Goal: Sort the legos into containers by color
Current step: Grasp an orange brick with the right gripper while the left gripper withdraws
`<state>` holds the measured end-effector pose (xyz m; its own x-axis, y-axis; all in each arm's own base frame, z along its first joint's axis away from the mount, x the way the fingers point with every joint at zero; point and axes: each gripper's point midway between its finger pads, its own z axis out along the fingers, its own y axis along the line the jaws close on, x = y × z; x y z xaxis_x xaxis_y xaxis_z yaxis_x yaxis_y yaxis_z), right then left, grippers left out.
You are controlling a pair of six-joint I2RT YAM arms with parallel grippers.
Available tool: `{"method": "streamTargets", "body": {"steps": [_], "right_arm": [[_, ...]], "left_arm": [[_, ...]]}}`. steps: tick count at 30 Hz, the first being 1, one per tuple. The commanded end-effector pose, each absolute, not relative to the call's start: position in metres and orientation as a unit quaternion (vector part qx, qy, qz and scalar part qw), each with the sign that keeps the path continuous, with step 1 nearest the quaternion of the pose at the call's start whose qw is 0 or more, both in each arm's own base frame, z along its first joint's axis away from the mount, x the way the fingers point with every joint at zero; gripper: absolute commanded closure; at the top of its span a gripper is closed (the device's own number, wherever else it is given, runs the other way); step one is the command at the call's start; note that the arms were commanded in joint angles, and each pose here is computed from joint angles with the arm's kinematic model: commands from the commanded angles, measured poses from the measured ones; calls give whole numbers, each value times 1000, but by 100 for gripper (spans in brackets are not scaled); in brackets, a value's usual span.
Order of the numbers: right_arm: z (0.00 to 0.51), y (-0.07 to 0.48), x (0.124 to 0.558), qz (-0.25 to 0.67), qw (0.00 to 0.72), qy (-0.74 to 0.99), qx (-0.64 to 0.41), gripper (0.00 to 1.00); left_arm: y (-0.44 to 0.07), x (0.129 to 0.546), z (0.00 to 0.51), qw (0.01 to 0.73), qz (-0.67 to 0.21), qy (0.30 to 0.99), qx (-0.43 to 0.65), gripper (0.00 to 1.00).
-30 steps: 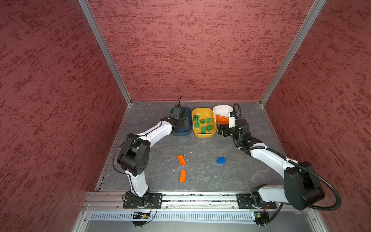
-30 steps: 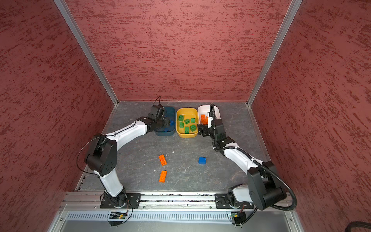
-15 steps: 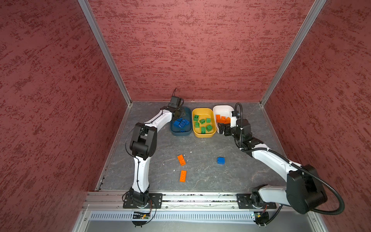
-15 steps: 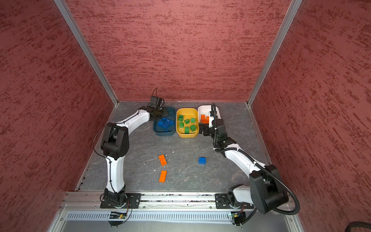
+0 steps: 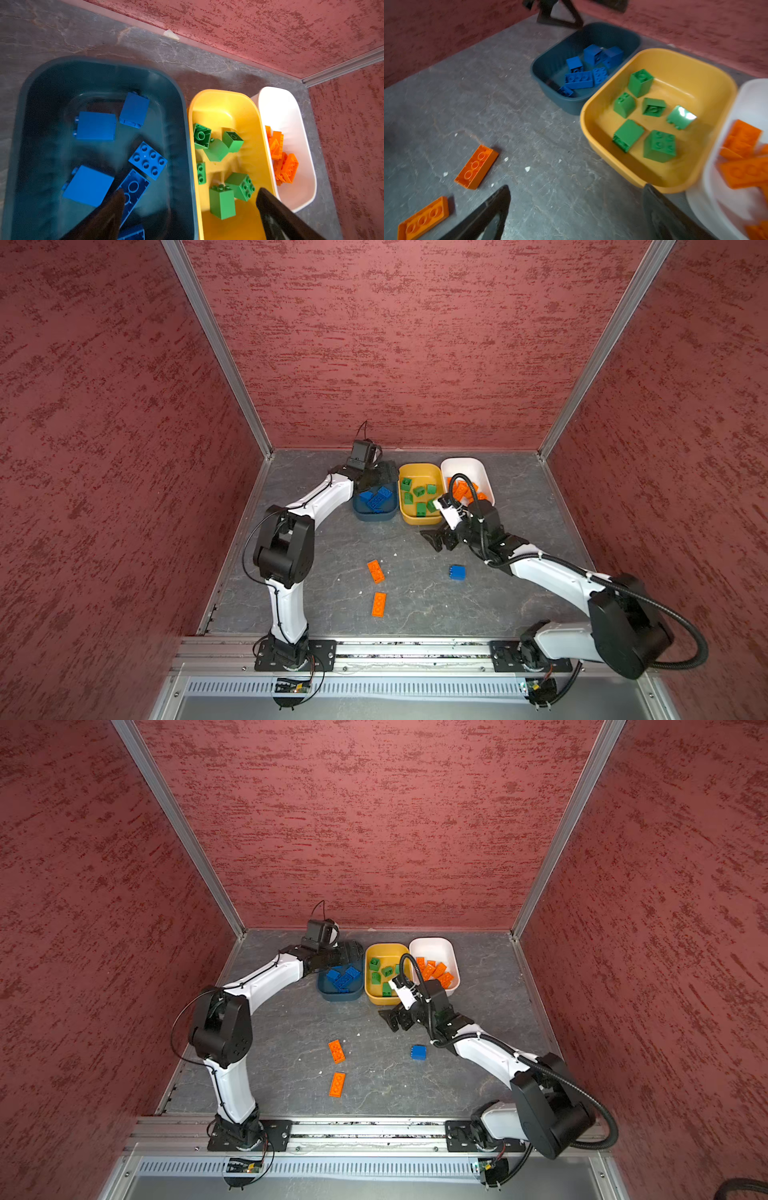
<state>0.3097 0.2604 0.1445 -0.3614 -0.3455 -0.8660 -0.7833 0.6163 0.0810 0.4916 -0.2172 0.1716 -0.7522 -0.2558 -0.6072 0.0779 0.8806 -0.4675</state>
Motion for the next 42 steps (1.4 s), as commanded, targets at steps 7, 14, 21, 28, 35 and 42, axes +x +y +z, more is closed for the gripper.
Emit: {"method": "streamTargets", "body": {"steps": [7,14,21,28,35,42], "right_arm": [[105,335,255,251,355,687,-582,1],[76,371,236,237,284,622,-691,1],[60,392,222,247,227,574,-747,1],[43,407,220,241,196,556,-771,2],[28,426,235,216,199,556,-777,8],[20,409,226,204,171,568,-779,38]], "left_arm": [[-155,463,201,422,-156,884,-126,0],[-101,428,192,425,-89,877,-203,0],[-67,409,183,411,-53,878,-241,0],[-54,403,182,413,-49,871,-260,1],[-52,401,176,402,-50,875,-266,0],[-50,391,171,394,-52,875,-277,0]]}}
